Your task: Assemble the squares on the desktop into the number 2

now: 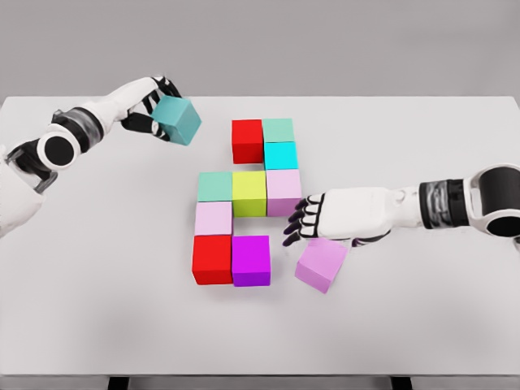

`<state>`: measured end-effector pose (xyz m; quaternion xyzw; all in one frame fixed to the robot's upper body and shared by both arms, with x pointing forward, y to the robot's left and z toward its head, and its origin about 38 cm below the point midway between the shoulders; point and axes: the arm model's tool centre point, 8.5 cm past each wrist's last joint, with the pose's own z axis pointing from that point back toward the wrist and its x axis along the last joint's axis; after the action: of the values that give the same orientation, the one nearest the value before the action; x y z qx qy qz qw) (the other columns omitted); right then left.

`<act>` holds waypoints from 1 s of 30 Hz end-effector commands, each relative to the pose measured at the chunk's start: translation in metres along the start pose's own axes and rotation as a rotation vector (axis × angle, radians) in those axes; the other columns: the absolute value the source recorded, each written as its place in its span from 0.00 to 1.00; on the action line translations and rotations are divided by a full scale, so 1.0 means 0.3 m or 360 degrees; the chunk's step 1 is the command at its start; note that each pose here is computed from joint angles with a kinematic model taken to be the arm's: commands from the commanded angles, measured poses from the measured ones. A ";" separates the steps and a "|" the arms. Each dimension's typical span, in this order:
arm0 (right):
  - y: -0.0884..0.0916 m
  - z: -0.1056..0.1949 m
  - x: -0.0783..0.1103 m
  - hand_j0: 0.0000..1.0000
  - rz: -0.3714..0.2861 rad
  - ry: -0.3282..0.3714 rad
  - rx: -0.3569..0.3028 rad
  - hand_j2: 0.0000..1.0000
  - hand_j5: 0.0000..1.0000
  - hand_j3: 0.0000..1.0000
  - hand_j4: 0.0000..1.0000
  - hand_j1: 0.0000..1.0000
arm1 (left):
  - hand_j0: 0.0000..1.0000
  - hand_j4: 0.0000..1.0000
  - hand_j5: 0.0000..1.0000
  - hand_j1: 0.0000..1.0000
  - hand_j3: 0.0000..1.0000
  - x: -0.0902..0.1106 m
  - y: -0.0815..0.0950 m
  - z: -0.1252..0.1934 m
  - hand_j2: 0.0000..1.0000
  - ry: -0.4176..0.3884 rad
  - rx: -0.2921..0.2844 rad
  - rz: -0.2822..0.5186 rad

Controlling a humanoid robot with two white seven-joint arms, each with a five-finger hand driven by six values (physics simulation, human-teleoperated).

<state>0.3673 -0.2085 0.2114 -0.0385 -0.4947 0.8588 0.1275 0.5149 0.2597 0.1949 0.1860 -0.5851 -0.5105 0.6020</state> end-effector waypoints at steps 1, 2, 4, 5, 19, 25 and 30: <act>0.006 0.021 -0.007 1.00 -0.0014 0.0020 0.0009 1.00 1.00 1.00 1.00 1.00 | 0.32 0.32 0.32 0.32 0.32 0.017 0.003 -0.004 0.32 0.0043 0.0091 0.0120; 0.011 0.036 -0.012 1.00 -0.0019 0.0035 0.0020 1.00 1.00 1.00 1.00 1.00 | 0.32 0.32 0.32 0.32 0.32 0.016 -0.010 -0.006 0.32 0.0044 0.0084 0.0154; 0.017 0.087 -0.028 1.00 -0.0018 0.0085 0.0055 1.00 1.00 1.00 1.00 1.00 | 0.32 0.32 0.32 0.32 0.32 0.019 -0.024 -0.009 0.32 0.0036 0.0059 0.0246; 0.018 0.109 -0.036 1.00 -0.0018 0.0109 0.0068 1.00 1.00 1.00 1.00 1.00 | 0.32 0.32 0.32 0.32 0.32 0.019 -0.028 -0.010 0.32 0.0037 0.0056 0.0248; 0.173 0.339 -0.037 1.00 -0.0237 0.0286 0.0247 1.00 1.00 1.00 1.00 1.00 | 0.49 0.49 0.49 0.49 0.49 0.024 -0.089 -0.030 0.49 0.0111 -0.0008 0.0246; 0.217 0.282 -0.013 1.00 -0.0268 0.0219 0.0269 1.00 1.00 1.00 1.00 1.00 | 0.57 0.57 0.57 0.57 0.57 0.056 -0.108 -0.048 0.57 0.0079 -0.0019 0.0261; 0.209 0.230 -0.005 1.00 -0.0260 0.0170 0.0230 1.00 1.00 1.00 1.00 1.00 | 0.77 0.77 0.77 0.77 0.77 0.050 -0.115 -0.059 0.77 0.0093 -0.0021 0.0271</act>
<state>0.3434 -0.3032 0.1943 -0.0394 -0.4184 0.8782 0.2282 0.5132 0.2265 0.1710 0.1458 -0.5780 -0.4561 0.6608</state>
